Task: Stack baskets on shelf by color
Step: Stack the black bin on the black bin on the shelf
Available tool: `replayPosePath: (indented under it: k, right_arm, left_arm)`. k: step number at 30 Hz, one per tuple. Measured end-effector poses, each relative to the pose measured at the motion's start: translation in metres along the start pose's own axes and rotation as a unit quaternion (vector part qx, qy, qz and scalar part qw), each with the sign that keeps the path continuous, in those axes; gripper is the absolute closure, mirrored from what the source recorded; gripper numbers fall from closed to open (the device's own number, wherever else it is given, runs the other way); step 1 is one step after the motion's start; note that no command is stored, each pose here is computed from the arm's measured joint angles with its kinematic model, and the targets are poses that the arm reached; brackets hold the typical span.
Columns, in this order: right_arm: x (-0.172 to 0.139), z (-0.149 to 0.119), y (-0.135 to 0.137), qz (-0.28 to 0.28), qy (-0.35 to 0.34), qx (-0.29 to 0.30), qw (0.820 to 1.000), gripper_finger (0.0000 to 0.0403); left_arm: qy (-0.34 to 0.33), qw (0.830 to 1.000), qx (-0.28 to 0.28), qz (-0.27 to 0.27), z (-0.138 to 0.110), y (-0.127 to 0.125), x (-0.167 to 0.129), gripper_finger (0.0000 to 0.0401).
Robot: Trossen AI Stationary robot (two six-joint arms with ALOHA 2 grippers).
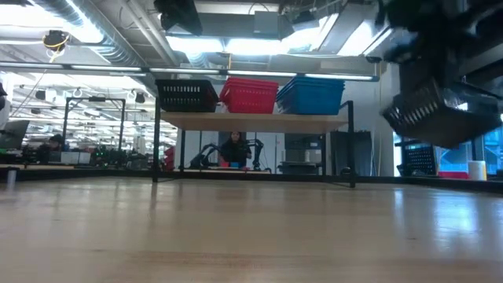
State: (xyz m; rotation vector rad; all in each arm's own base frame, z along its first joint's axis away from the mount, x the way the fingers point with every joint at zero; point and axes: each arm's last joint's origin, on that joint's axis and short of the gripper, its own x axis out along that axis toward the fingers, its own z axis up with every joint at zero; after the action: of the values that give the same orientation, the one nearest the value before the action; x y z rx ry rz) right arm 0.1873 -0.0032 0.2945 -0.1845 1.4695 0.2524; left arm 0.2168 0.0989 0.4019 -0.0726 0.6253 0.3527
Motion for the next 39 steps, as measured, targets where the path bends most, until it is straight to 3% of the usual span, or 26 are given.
replayPosePath:
  k: [3, 8, 15, 19, 24, 34, 39]
  right_arm:
    - [-0.012, 0.012, 0.013, -0.011, -0.039, -0.087, 0.995, 0.0396]
    - [-0.016, 0.045, 0.026, -0.037, -0.096, -0.171, 0.980, 0.0400]
    - [0.011, 0.106, 0.028, -0.093, -0.122, -0.243, 0.958, 0.0399]
    - [0.026, 0.140, 0.025, -0.141, -0.121, -0.304, 0.935, 0.0400]
    - [0.057, 0.173, 0.023, -0.144, -0.102, -0.366, 0.914, 0.0400]
    - [0.107, 0.206, 0.022, -0.139, -0.068, -0.463, 0.873, 0.0398]
    - [0.122, 0.210, 0.021, -0.127, -0.065, -0.459, 0.877, 0.0370]
  left_arm:
    - [0.000, 1.000, 0.000, 0.000, 0.000, 0.000, 0.000, 0.0348]
    - [0.000, 1.000, 0.001, -0.007, 0.000, -0.001, 0.000, 0.0348]
    - [-0.001, 1.000, 0.006, -0.026, 0.000, -0.005, 0.000, 0.0348]
    - [-0.002, 0.999, 0.011, -0.036, 0.000, -0.007, 0.000, 0.0348]
    - [-0.003, 0.999, 0.012, -0.050, 0.000, -0.008, 0.000, 0.0348]
    - [-0.003, 0.999, 0.012, -0.053, 0.000, -0.008, 0.000, 0.0348]
    - [-0.003, 0.999, 0.012, -0.053, 0.000, -0.008, 0.000, 0.0348]
